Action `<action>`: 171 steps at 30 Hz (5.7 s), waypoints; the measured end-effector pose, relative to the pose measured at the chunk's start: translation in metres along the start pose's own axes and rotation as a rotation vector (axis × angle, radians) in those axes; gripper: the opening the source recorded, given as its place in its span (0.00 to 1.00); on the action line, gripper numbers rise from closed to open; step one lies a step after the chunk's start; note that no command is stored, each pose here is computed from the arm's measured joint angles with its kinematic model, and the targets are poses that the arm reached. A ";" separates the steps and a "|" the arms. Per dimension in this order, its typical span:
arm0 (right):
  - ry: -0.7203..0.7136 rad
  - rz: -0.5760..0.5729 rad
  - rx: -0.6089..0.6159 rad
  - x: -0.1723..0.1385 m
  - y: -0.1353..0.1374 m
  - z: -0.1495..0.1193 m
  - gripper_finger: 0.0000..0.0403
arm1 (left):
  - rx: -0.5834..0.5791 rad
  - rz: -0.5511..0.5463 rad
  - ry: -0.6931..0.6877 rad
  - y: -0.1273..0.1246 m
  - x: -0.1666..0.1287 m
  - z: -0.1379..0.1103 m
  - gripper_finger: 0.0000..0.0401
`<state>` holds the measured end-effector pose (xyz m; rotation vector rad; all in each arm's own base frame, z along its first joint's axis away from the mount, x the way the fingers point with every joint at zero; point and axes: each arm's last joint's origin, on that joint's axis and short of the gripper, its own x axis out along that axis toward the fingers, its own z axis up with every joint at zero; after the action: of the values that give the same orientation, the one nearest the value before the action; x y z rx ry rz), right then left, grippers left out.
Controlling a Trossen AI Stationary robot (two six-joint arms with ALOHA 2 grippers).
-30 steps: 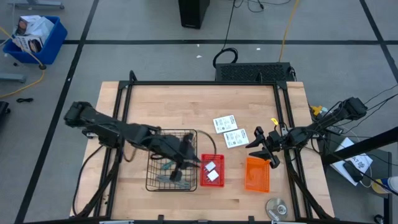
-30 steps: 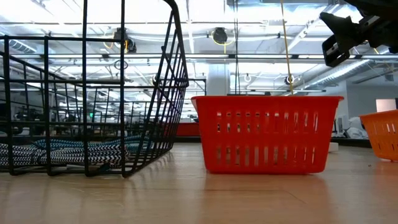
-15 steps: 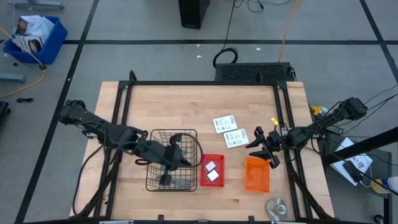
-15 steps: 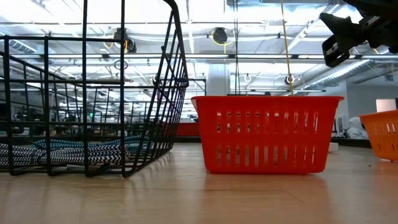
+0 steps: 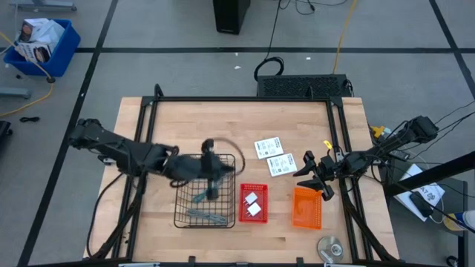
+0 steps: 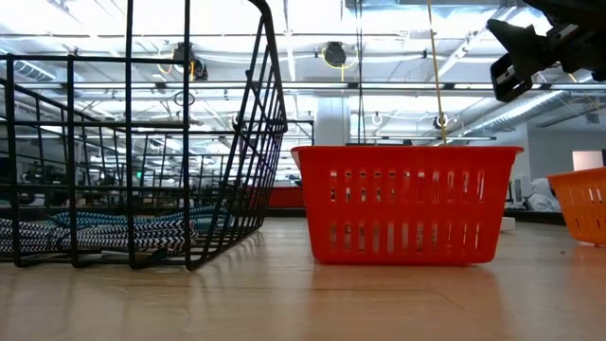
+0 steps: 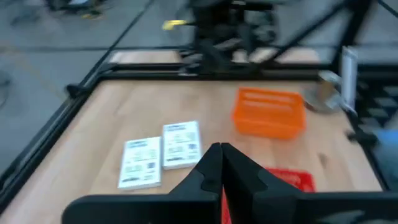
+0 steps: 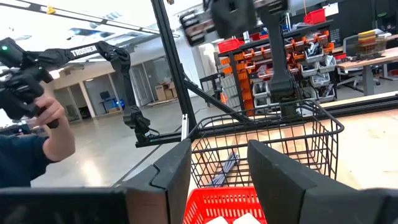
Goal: Pick and place items into bin
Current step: Put the top card reader box into the orange basket
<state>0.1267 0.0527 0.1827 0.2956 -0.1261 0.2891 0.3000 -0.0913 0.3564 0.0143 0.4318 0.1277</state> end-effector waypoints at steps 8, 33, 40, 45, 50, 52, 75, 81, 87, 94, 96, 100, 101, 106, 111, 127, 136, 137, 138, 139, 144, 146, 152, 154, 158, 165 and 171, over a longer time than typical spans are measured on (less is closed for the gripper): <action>0.000 0.000 0.000 0.000 0.000 0.000 0.38 | -0.120 0.003 -0.080 0.020 -0.018 0.010 0.05; -0.159 -0.160 0.246 -0.001 -0.004 0.010 0.38 | -0.143 -0.228 -0.399 0.056 -0.067 -0.181 0.08; -0.208 -0.231 0.204 -0.001 -0.009 0.015 0.38 | -0.142 -0.237 -0.439 0.068 -0.070 -0.210 0.08; 0.079 -0.343 0.125 0.004 -0.022 -0.002 0.38 | -0.127 -0.241 -0.444 0.073 -0.070 -0.224 0.08; 0.241 -0.380 0.054 0.014 -0.028 0.018 0.38 | -0.115 -0.198 -0.481 0.079 -0.068 -0.234 0.08; 0.299 -0.363 0.036 0.018 -0.029 0.029 0.38 | -0.098 -0.172 -0.475 0.082 -0.066 -0.237 0.08; 0.946 -0.656 0.207 0.019 -0.097 0.044 0.38 | -0.159 -0.146 -0.463 0.088 -0.064 -0.238 0.08; 1.014 -0.545 0.225 0.025 -0.118 0.033 0.38 | -0.159 -0.145 -0.463 0.088 -0.064 -0.238 0.08; 1.119 -0.488 0.116 0.037 -0.128 0.033 0.38 | -0.159 -0.145 -0.463 0.088 -0.064 -0.238 0.08; 1.275 -0.461 0.138 0.045 -0.145 0.021 0.38 | -0.159 -0.145 -0.463 0.088 -0.064 -0.238 0.08; 1.318 -0.458 0.157 0.045 -0.150 0.017 0.38 | -0.159 -0.145 -0.463 0.088 -0.064 -0.238 0.08; 1.389 -0.441 0.174 0.042 -0.158 0.009 0.38 | -0.159 -0.145 -0.463 0.088 -0.064 -0.238 0.08; 1.395 -0.438 0.173 0.041 -0.159 0.008 0.38 | -0.159 -0.145 -0.463 0.088 -0.064 -0.238 0.08; 1.393 -0.426 0.154 0.041 -0.166 0.005 0.38 | -0.159 -0.145 -0.463 0.088 -0.064 -0.238 0.08; 1.408 -0.401 0.137 0.043 -0.168 0.001 0.38 | -0.159 -0.145 -0.463 0.088 -0.064 -0.238 0.08; 1.418 -0.457 0.012 0.047 -0.173 -0.002 0.38 | -0.159 -0.145 -0.463 0.088 -0.064 -0.237 0.08; 1.442 -0.405 -0.095 0.054 -0.167 -0.005 0.38 | -0.159 -0.145 -0.463 0.088 -0.064 -0.237 0.08; 1.441 -0.400 -0.104 0.054 -0.167 -0.005 0.38 | -0.159 -0.145 -0.463 0.088 -0.064 -0.238 0.08; 1.439 -0.396 -0.110 0.055 -0.167 -0.005 0.38 | -0.159 -0.145 -0.463 0.088 -0.064 -0.237 0.08; 1.435 -0.394 -0.112 0.055 -0.167 -0.005 0.38 | -0.159 -0.145 -0.463 0.088 -0.064 -0.237 0.08; 1.429 -0.335 -0.021 0.052 -0.165 -0.006 0.38 | -0.159 -0.145 -0.463 0.088 -0.064 -0.237 0.08; 1.426 -0.321 0.068 0.051 -0.164 -0.008 0.38 | -0.159 -0.145 -0.463 0.088 -0.064 -0.237 0.08; 1.441 -0.315 0.251 0.049 -0.153 -0.010 0.38 | -0.159 -0.145 -0.463 0.088 -0.064 -0.238 0.08; 1.435 -0.308 0.237 0.050 -0.150 -0.008 0.38 | -0.159 -0.145 -0.463 0.088 -0.064 -0.237 0.08; 1.396 -0.332 0.151 0.054 -0.145 -0.001 0.38 | -0.159 -0.145 -0.463 0.088 -0.064 -0.237 0.08; 1.329 -0.331 0.068 0.058 -0.136 0.011 0.38 | -0.159 -0.145 -0.463 0.088 -0.064 -0.238 0.08; 1.269 -0.305 0.000 0.064 -0.137 0.015 0.38 | -0.159 -0.146 -0.463 0.088 -0.064 -0.238 0.08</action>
<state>0.2275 -0.0601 0.1707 0.0859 1.1607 0.1312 0.1326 -0.0154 0.1708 -0.1416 -0.0411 0.0126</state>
